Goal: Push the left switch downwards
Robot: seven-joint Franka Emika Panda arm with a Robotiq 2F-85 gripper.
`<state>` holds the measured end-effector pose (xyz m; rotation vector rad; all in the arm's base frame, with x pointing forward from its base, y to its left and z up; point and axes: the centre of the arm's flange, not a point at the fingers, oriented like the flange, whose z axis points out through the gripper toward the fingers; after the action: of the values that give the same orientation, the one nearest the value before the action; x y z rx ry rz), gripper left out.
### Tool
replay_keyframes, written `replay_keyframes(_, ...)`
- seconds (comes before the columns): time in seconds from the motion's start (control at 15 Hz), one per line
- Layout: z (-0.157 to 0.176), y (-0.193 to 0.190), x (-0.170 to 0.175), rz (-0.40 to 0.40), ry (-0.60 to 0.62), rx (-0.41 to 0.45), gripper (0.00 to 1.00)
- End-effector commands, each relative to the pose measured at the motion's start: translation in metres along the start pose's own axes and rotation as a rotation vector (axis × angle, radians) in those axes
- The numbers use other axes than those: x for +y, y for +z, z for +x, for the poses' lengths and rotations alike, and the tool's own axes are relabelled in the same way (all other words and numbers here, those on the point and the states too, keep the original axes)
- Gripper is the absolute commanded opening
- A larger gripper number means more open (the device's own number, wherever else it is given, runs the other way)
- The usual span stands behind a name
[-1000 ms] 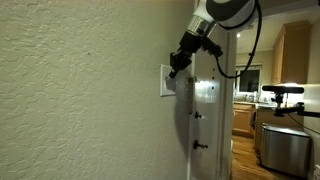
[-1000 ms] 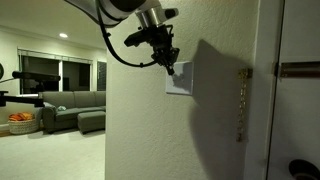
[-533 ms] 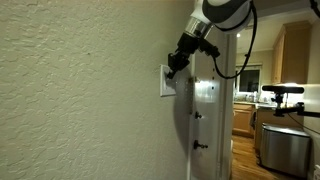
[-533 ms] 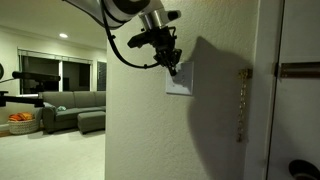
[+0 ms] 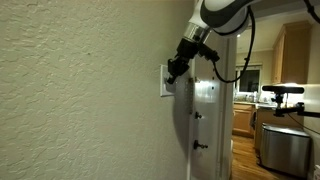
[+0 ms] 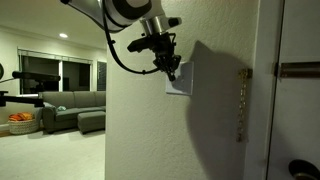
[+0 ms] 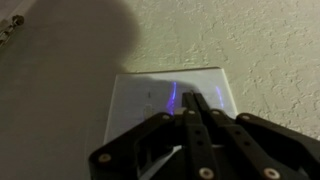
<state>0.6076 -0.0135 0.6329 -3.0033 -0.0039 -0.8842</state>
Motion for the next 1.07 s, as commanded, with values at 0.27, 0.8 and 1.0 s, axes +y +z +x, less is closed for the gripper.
replay_keyframes(0.27, -0.043, -0.007, 0.001, 0.048, -0.064, -0.094, 0.07)
replay_keyframes(0.8, -0.108, 0.047, -0.002, 0.075, -0.082, -0.375, 0.69)
replay_keyframes(1.0, -0.130, 0.069, -0.002, 0.092, -0.073, -0.465, 0.90)
